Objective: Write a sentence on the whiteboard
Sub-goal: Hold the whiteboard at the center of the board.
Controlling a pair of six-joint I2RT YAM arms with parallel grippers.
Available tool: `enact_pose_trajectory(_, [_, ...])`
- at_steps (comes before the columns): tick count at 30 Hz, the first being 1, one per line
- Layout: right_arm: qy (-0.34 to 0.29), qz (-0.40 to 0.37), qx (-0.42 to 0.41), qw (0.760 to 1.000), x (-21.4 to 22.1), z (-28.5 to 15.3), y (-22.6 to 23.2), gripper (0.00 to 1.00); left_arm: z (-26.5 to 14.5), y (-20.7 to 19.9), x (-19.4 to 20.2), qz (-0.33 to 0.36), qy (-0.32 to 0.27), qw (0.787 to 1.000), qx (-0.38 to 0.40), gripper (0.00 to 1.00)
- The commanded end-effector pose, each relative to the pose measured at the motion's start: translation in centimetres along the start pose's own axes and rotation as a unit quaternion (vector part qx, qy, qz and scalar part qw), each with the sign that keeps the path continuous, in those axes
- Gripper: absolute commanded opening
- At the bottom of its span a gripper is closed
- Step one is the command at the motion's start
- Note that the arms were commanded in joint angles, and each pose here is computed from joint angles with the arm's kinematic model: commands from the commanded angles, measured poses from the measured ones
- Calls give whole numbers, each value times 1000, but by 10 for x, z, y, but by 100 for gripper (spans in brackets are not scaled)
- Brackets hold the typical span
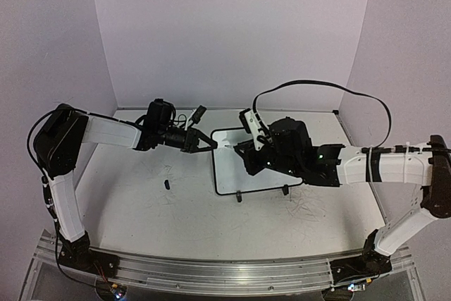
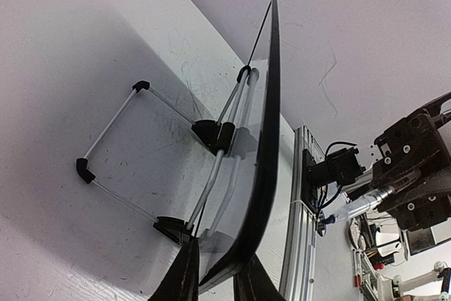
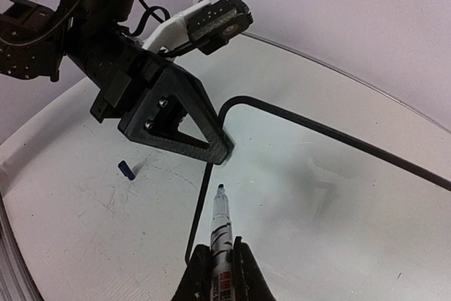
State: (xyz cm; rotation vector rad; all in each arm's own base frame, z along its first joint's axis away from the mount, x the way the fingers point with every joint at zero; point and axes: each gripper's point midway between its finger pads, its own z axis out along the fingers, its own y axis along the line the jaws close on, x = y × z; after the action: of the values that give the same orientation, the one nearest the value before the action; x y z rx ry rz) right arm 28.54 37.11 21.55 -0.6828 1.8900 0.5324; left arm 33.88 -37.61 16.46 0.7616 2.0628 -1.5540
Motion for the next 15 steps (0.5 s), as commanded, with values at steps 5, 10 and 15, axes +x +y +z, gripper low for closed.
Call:
enact_pose_trajectory(5, [-36,-59,28,997,-35,4,-3,0,-3,-4,-12,46,-16,999,8,23])
enact_pose_trajectory(10, [-36,-75,21,996,-31,10,1,0,-9,-9,-23,53,-28,998,6,31])
enact_pose_trajectory(15, [-39,-70,21,997,-29,12,1,0,-11,-11,-29,55,-34,998,8,27])
